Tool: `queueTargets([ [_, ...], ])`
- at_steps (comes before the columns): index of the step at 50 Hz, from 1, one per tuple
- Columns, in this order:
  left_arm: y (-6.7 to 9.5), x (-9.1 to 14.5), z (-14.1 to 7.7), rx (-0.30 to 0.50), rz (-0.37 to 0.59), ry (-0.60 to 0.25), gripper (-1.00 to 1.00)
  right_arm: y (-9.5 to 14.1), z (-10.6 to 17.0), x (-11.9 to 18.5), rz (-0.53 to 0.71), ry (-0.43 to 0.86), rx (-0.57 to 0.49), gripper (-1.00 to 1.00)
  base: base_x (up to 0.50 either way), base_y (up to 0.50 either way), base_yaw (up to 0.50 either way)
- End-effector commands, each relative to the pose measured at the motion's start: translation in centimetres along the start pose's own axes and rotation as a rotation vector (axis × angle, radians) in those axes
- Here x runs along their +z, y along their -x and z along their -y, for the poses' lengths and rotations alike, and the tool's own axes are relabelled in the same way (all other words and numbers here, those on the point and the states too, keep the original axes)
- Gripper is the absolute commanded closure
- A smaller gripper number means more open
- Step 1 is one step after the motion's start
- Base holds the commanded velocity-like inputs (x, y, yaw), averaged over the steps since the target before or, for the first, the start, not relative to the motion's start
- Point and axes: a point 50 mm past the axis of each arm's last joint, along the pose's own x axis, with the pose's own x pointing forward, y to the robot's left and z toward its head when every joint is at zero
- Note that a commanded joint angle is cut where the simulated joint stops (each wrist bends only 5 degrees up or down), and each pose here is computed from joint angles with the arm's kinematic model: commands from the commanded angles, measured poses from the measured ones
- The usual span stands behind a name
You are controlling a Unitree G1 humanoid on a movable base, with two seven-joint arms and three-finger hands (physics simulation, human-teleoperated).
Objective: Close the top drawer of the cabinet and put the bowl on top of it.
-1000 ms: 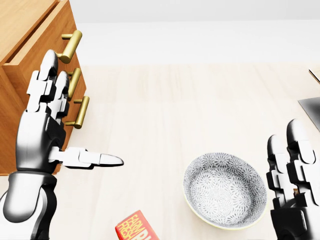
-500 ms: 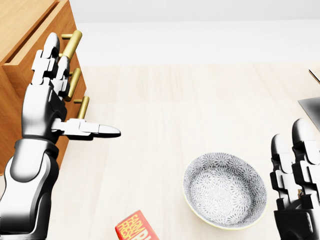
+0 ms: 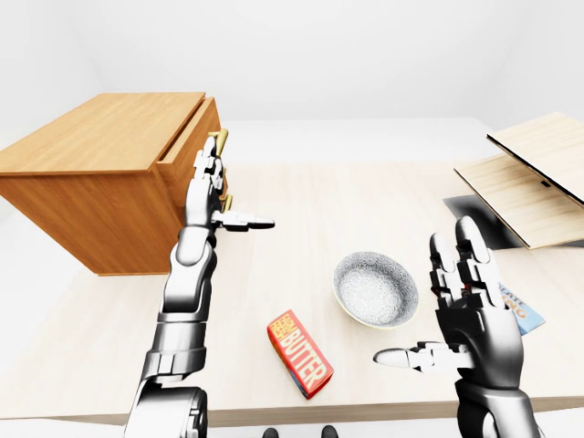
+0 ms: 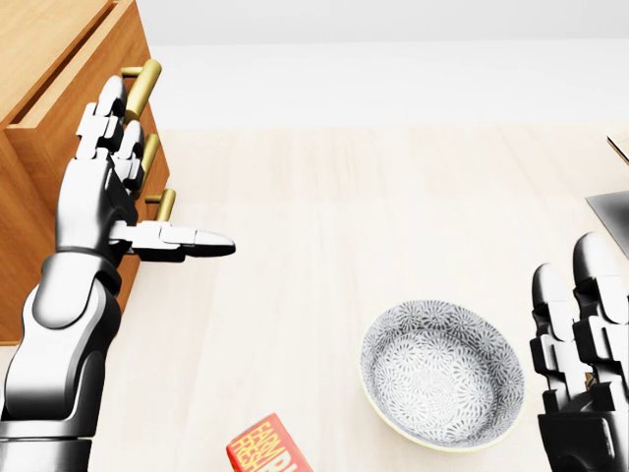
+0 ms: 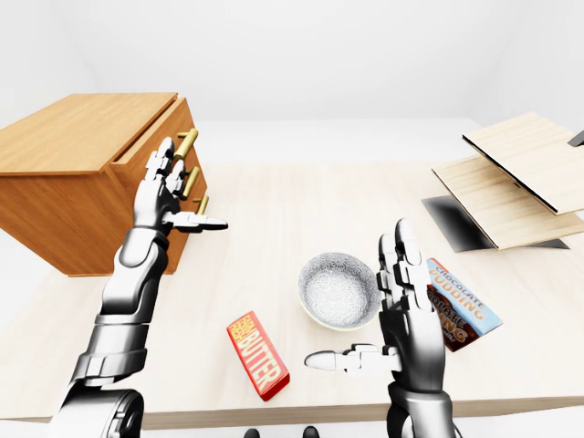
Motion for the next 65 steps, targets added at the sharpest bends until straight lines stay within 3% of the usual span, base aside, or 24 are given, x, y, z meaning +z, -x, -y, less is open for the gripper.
queueTargets([
  [1,-0.5,-0.6,-0.3,-0.004,-0.035,0.032,-1.0,0.0,0.0,0.0,0.0,0.0,0.001,-1.0,0.0,0.0,0.0],
  [14,-0.6,-2.2,-1.3,0.011,-0.104,0.083,-1.0,0.0,0.0,0.1,0.0,0.0,0.0,-1.0,0.0,0.0,0.0],
  [28,-1.0,-2.2,-2.1,0.024,-0.111,0.132,-1.0,0.1,-0.1,-0.2,-0.01,0.001,-0.001,-1.0,0.0,0.0,0.0],
  [39,-1.9,-1.3,-2.5,0.039,-0.094,0.133,-1.0,-0.1,0.0,-0.2,-0.002,0.006,-0.008,-1.0,0.0,0.0,0.0],
  [41,-2.0,-1.5,-2.6,0.062,-0.107,0.105,-1.0,-0.3,0.2,0.0,0.01,0.004,-0.01,-1.0,0.0,0.0,0.0],
  [65,-3.2,-3.1,-4.5,0.099,-0.225,0.138,-1.0,0.0,0.2,0.2,0.011,-0.001,-0.011,-1.0,0.0,0.0,0.0],
])
